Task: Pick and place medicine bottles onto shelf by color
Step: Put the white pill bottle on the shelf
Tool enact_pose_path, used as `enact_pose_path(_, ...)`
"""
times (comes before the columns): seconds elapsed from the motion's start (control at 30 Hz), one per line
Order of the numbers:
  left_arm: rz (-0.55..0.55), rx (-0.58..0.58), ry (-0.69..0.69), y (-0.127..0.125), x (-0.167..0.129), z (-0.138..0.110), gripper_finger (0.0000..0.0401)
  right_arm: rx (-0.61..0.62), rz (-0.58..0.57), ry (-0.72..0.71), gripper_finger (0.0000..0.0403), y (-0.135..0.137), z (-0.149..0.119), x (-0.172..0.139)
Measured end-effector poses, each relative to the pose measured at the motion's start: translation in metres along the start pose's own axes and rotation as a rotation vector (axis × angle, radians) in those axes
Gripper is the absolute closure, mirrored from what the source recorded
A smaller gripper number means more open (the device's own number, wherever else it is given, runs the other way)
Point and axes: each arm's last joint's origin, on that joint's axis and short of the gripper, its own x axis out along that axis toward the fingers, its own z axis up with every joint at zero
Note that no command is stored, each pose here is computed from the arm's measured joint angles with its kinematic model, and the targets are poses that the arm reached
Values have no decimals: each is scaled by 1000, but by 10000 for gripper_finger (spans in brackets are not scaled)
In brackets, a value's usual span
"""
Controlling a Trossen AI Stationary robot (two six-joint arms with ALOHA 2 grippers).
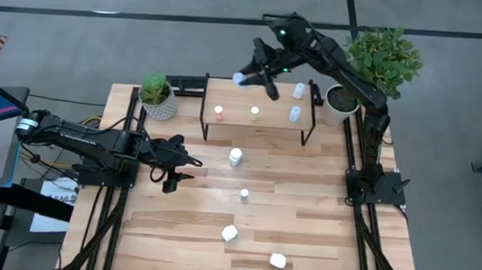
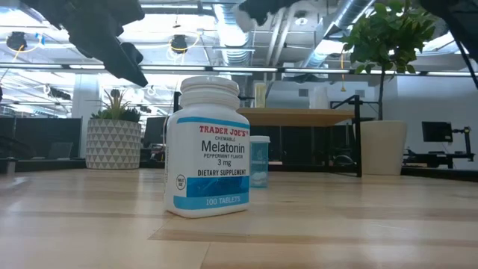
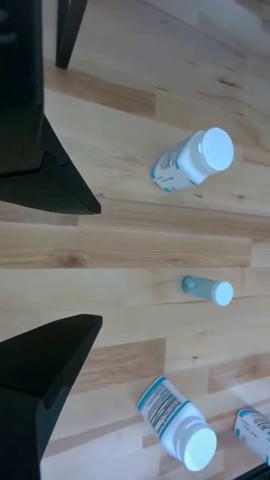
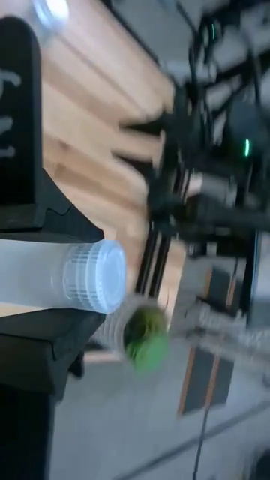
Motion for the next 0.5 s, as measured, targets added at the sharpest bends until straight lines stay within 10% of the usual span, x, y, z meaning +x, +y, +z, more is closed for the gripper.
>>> enact_pose_path(0.5,0,29,5,0,0,0,186,240,-137,292,296,-11,-35,4)
